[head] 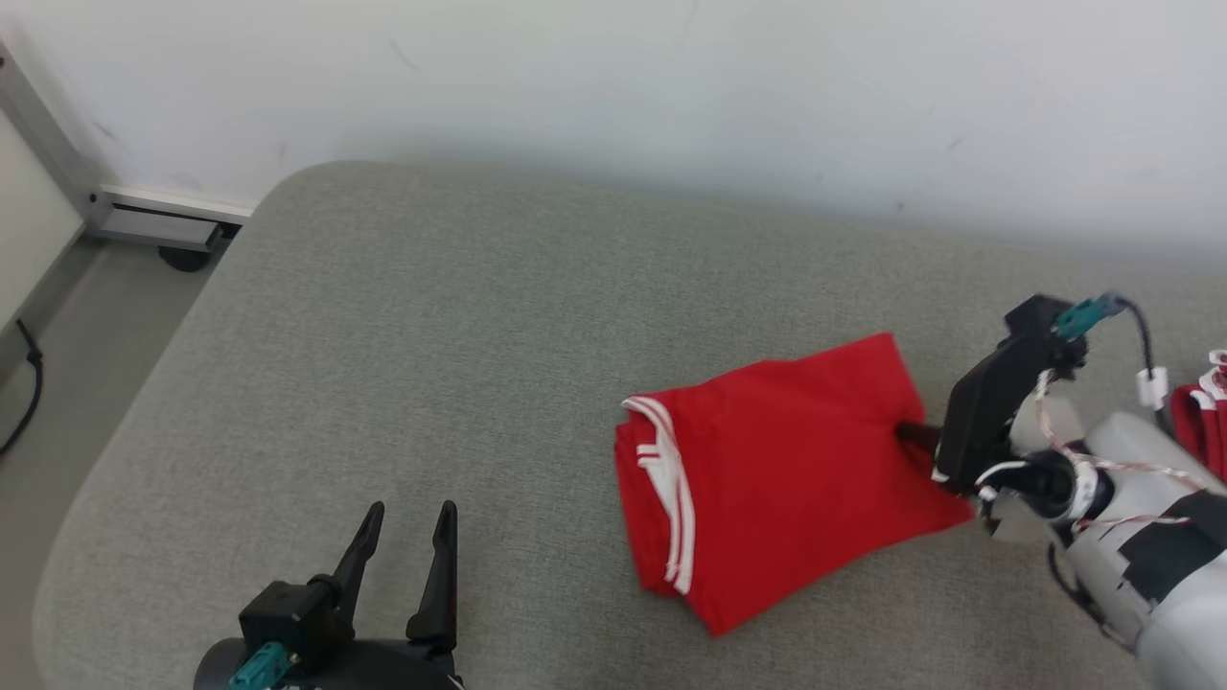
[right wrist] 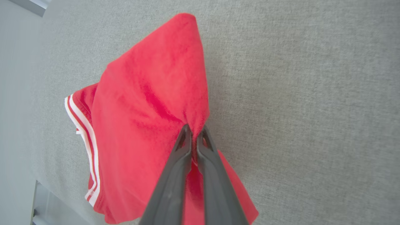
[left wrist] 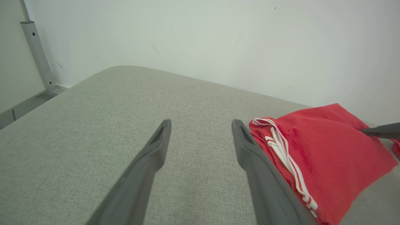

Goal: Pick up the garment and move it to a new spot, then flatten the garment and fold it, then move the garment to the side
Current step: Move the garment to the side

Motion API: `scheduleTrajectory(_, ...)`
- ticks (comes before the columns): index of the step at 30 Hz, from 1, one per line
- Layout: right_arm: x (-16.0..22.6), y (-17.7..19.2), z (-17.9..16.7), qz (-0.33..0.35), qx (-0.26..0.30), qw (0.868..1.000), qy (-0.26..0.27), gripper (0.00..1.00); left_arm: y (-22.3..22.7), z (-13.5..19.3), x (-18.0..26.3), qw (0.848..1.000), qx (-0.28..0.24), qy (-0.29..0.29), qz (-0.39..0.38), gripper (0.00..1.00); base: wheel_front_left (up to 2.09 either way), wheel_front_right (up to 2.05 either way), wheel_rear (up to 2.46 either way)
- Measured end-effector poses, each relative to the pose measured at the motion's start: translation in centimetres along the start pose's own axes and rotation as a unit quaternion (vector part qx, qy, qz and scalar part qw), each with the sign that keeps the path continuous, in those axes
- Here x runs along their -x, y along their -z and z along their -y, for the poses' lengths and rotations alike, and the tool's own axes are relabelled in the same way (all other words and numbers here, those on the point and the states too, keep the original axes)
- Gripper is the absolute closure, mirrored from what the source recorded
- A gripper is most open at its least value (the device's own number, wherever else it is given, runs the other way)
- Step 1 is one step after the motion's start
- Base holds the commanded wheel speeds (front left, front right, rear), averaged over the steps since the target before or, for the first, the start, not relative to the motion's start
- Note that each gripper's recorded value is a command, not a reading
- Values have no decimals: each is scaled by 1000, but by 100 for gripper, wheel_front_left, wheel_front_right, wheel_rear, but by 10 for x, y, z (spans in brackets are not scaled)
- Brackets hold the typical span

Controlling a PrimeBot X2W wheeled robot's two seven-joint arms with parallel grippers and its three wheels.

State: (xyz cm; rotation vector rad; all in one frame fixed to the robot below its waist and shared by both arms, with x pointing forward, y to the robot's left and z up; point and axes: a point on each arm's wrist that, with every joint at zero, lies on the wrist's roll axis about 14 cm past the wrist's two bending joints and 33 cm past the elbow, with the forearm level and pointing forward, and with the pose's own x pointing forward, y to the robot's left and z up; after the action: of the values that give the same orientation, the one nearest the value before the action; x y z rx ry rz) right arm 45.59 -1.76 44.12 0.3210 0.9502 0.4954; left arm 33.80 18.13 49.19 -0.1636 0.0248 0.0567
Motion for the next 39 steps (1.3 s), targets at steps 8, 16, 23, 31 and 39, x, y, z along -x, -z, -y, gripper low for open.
scheduleTrajectory(8, 21, -34, 41, 30, 11, 998, 48, 100, 4, 6, -10, 1000, -3, 15, -5, 0, 0, 0, 0)
scheduleTrajectory(16, 56, -71, 95, 75, -7, 992, 105, 100, 7, 19, -28, 999, -6, 41, -9, 0, 0, 0, 0)
scheduleTrajectory(23, 82, -87, 135, 96, -15, 984, 150, 100, 11, 33, -44, 997, -6, 69, -13, 0, 0, 0, 0)
scheduleTrajectory(31, 99, -102, 155, 108, -11, 978, 177, 100, 17, 44, -54, 996, -4, 85, -20, 0, 0, 0, 0)
scheduleTrajectory(39, 120, -115, 174, 119, -9, 972, 203, 100, 22, 53, -59, 995, -3, 100, -29, 0, 0, 0, 0)
